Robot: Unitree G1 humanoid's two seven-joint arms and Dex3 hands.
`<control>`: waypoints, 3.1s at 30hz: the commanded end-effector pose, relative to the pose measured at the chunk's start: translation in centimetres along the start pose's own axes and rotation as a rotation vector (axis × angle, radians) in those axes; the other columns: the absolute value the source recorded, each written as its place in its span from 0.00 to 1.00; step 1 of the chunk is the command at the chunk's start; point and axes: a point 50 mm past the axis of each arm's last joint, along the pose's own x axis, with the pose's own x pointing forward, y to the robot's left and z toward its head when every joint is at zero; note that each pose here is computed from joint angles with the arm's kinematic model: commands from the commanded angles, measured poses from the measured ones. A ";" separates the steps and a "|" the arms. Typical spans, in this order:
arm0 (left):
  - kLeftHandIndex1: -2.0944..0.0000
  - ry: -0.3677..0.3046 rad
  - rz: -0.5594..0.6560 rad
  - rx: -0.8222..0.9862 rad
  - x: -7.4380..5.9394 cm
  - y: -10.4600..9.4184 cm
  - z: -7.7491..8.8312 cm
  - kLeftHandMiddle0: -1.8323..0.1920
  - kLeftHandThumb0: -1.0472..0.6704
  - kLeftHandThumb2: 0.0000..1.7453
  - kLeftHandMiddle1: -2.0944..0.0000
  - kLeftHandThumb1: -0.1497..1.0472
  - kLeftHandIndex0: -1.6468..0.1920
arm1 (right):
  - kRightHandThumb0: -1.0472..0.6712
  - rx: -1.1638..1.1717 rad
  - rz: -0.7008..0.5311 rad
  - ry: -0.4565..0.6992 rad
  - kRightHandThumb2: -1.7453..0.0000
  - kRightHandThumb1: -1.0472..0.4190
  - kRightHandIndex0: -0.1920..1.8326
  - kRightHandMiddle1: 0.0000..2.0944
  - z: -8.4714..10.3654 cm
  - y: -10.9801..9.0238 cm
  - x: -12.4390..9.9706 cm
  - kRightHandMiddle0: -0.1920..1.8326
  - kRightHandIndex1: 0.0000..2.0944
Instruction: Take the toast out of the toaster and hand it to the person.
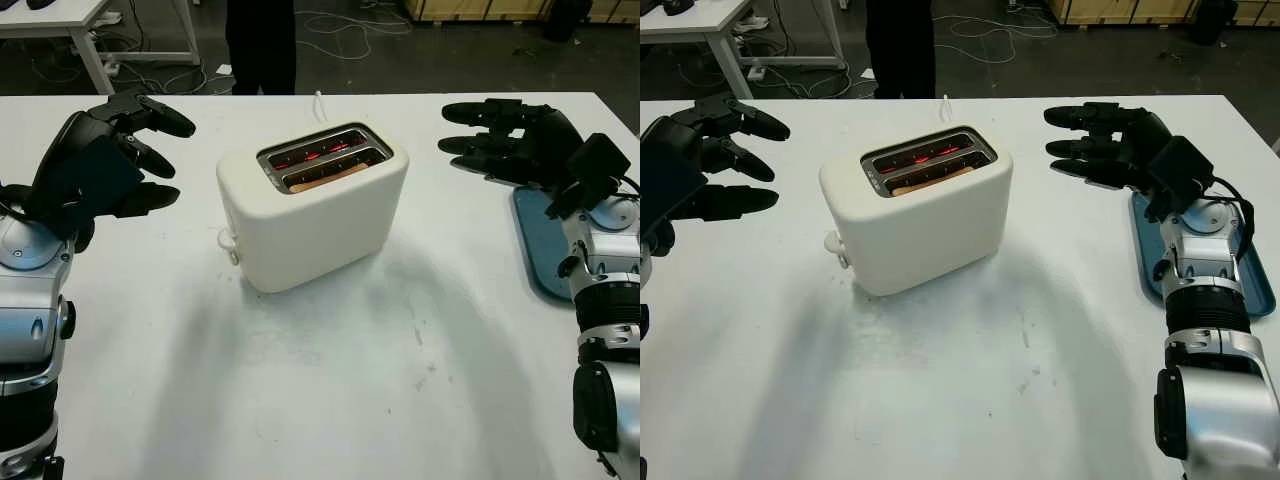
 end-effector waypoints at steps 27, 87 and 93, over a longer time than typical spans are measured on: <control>0.47 -0.019 0.004 0.017 0.0 0.2 0.5 0.70 0.88 0.10 0.33 0.89 0.71 | 0.33 0.018 -0.004 -0.009 1.00 0.18 0.52 0.00 -0.1 0.1 0.1 0.49 0.00; 0.48 -0.018 0.001 -0.004 -0.1 0.3 0.2 0.71 0.87 0.12 0.33 0.89 0.71 | 0.36 0.051 0.004 -0.012 1.00 0.18 0.51 0.00 -0.1 0.2 0.0 0.48 0.00; 0.48 -0.012 0.006 0.013 -0.1 0.2 0.5 0.72 0.87 0.10 0.33 0.89 0.72 | 0.36 0.033 -0.006 -0.013 1.00 0.19 0.52 0.00 -0.1 0.2 0.0 0.48 0.00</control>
